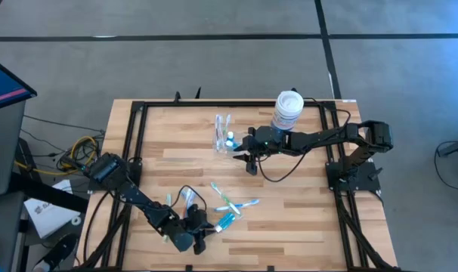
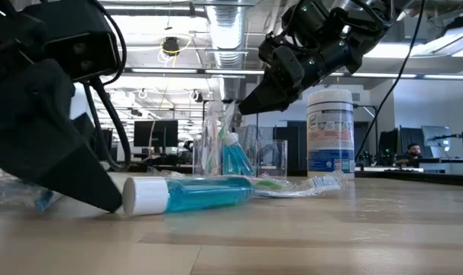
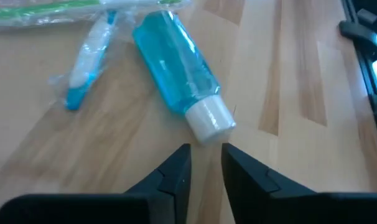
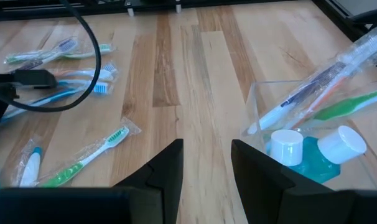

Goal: Pick & Place toothbrushing station
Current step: Put the mouthwash into the transparent organizer

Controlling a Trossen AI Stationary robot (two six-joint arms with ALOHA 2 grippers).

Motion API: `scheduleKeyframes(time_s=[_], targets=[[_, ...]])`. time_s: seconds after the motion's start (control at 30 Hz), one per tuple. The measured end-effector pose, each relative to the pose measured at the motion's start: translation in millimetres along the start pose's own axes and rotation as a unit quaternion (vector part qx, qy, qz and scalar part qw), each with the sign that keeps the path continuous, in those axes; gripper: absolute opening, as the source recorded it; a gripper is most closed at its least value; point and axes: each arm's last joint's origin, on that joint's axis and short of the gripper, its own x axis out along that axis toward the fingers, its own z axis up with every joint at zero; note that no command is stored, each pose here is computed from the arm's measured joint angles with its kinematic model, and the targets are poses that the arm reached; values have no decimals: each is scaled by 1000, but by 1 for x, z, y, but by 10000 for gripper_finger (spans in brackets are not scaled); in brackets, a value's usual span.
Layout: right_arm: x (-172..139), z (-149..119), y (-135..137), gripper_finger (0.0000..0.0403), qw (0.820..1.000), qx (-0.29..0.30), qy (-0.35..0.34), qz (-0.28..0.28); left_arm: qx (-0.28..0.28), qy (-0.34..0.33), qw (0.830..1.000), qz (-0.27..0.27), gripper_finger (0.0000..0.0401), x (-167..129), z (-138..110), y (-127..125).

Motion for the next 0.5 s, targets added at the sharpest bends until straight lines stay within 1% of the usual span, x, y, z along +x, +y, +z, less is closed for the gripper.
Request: scheduleKeyframes(time_s=[0.1, 0.23, 0.4, 0.5], targets=[[0, 0, 0, 127, 1000, 0, 1, 0, 7, -7, 1000, -12, 74, -5, 7, -3], [0, 0, 0, 127, 1000, 0, 1, 0, -8, -6, 1000, -16, 77, -5, 8, -4], [0, 0, 0, 127, 1000, 0, 1, 0, -32, 12, 999, -26, 100, -1, 3, -3], [0, 0, 0, 127, 1000, 0, 1, 0, -43, 10, 999, -31, 121, -1, 4, -5]])
